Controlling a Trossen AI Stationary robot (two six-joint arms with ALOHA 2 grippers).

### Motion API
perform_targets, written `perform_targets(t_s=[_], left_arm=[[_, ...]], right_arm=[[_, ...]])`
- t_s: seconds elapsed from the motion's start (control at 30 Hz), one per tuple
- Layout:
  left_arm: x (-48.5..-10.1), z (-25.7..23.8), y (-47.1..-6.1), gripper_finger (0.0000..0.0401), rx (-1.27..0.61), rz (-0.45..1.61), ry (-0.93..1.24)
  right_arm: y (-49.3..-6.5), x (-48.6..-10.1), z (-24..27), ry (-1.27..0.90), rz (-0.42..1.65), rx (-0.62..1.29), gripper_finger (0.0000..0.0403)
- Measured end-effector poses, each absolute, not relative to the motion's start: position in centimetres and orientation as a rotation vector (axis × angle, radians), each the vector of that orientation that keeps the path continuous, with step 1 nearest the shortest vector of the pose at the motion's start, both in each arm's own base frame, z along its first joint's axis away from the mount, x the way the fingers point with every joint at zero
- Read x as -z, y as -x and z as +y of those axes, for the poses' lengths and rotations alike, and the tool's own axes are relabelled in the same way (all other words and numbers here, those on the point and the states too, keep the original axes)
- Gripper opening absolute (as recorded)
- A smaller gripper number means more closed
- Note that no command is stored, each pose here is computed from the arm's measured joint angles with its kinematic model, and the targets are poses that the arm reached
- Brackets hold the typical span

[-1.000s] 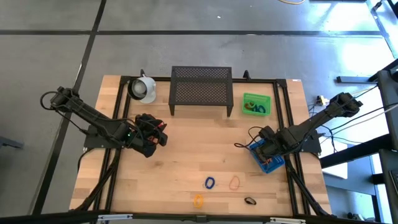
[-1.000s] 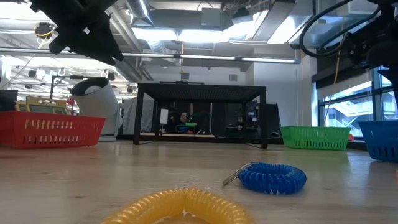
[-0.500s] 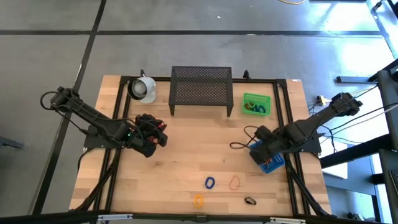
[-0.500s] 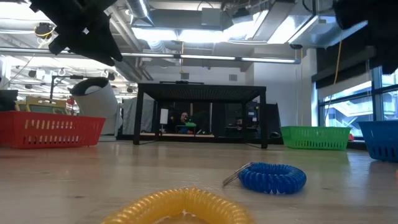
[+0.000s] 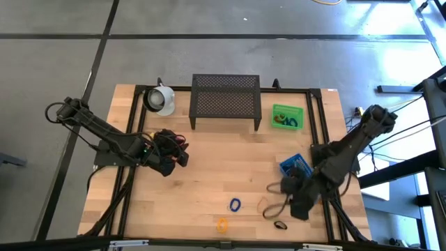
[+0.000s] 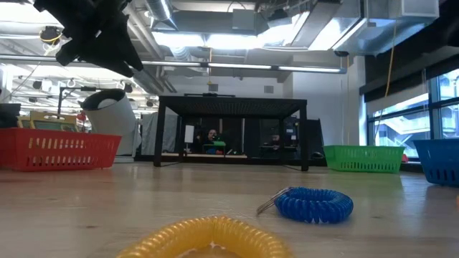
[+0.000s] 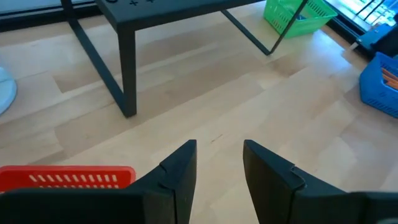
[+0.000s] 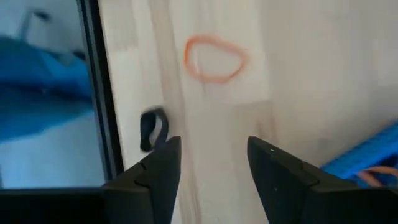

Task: Pick & Place Office Desk Supplies
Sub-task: Put the black rubber band into the blue bin

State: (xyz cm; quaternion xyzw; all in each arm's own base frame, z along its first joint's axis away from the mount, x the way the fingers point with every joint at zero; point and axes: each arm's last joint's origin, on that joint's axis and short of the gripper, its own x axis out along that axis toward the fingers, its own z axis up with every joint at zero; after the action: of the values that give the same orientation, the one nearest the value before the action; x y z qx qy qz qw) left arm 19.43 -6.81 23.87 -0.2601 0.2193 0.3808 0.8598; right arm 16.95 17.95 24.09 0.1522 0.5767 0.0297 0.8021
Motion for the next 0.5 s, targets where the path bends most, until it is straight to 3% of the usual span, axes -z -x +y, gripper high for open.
perform_targets(t_s=[0.3,0.5], left_arm=[[-22.6,-7.8,-21.1,0.0125,-0.734,0.527,0.61],[-20.8,-8.8,-22.6,0.0125,-0.692,0.609,0.638]], right_arm=[[-17.4,-19.6,25.1,-0.337,1.178,-0.246,0.0183],[-16.9,-16.2,26.8,-0.152,1.159,-0.223,0.0183]])
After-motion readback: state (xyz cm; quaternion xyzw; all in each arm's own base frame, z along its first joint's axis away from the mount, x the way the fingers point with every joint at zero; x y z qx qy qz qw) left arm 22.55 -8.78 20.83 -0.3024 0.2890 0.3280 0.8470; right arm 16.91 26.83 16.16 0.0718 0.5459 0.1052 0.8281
